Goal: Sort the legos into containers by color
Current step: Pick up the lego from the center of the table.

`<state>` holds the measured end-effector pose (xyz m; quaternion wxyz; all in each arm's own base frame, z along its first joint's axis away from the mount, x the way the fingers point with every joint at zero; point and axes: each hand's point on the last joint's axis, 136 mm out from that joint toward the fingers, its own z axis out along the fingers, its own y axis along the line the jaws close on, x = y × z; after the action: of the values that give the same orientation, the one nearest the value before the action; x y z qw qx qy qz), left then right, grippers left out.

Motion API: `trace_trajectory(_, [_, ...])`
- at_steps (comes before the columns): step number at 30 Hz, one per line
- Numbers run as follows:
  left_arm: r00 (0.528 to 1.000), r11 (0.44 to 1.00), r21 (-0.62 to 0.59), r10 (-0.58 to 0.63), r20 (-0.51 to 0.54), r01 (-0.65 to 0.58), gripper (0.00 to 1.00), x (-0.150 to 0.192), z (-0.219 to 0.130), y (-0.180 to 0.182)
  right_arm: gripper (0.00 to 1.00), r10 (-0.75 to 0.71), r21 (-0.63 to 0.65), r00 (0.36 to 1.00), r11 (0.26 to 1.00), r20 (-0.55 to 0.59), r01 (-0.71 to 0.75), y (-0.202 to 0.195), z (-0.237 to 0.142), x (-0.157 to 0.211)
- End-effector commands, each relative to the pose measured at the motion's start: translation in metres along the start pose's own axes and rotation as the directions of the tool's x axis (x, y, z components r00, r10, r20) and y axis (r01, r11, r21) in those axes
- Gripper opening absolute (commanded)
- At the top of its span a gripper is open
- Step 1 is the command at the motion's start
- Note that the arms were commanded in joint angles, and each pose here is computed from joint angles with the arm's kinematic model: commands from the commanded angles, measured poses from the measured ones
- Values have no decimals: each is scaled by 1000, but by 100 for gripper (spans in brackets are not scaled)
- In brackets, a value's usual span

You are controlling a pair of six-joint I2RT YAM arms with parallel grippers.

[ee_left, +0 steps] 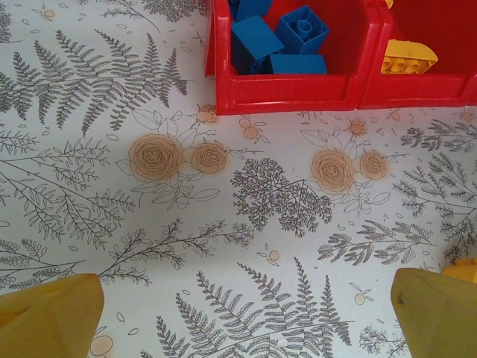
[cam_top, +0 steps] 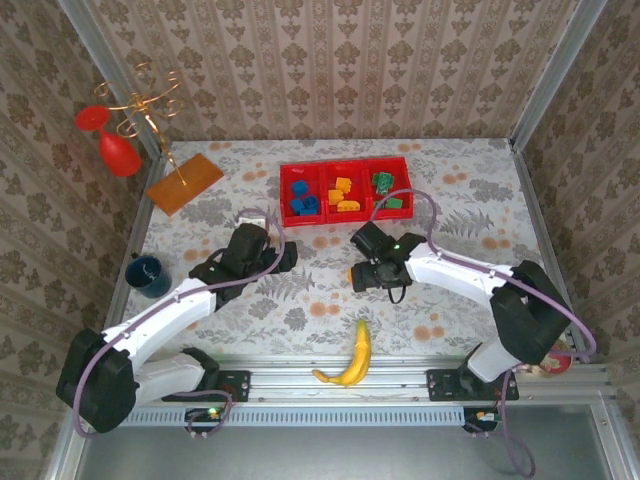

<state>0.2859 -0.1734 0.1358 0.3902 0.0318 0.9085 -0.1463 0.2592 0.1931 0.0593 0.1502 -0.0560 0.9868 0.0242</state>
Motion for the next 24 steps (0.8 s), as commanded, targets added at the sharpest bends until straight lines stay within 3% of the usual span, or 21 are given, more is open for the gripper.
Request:
trace_trajectory(1, [999,999,22,-25,34,24,100,-15,-4,-9,86,-9,-12,1000,1000,-25,9,13,11,0])
trace_trajectory(12, [999,1000,7,-20,35,20,100,-14,-4,-5,84,5,76,1000,997,-25,-3,6,38,-37])
trace_trajectory(24, [999,1000,1,-18,42,18,100,-15,-6,-4,71,71,33,996,997,-55,-69,0,52,-55])
